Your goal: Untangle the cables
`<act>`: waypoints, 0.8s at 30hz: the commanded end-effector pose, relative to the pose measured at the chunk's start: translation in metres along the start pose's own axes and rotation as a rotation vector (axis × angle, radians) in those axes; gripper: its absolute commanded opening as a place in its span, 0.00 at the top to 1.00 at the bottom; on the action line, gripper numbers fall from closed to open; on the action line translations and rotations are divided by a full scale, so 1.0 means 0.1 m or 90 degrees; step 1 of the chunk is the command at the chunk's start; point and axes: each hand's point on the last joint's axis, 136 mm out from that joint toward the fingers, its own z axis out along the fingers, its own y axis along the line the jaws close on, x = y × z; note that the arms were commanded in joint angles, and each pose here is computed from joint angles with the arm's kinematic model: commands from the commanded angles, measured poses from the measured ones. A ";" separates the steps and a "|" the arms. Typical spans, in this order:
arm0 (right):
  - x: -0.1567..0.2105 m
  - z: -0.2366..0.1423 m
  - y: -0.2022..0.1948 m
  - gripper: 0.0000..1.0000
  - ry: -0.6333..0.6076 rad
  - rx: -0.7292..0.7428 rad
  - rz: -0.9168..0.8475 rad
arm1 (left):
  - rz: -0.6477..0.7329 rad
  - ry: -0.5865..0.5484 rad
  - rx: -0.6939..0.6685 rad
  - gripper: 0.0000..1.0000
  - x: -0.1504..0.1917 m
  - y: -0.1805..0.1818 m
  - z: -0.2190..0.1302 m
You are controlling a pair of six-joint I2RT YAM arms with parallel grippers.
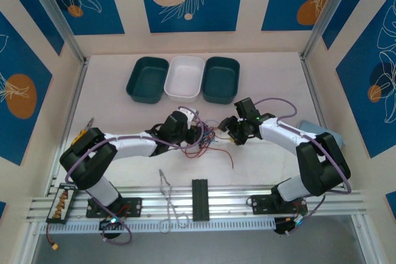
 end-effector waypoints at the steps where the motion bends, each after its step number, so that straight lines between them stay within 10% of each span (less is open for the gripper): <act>1: 0.10 0.06 -0.07 0.41 0.026 0.008 0.032 | -0.004 -0.013 0.002 0.71 -0.04 -0.01 -0.05; 16: 0.20 0.30 -0.12 0.42 0.047 -0.002 0.057 | -0.009 -0.019 -0.004 0.69 -0.01 0.03 -0.09; 24: 0.09 0.24 -0.06 0.84 0.009 -0.003 0.032 | -0.005 -0.037 -0.043 0.69 -0.02 0.14 -0.22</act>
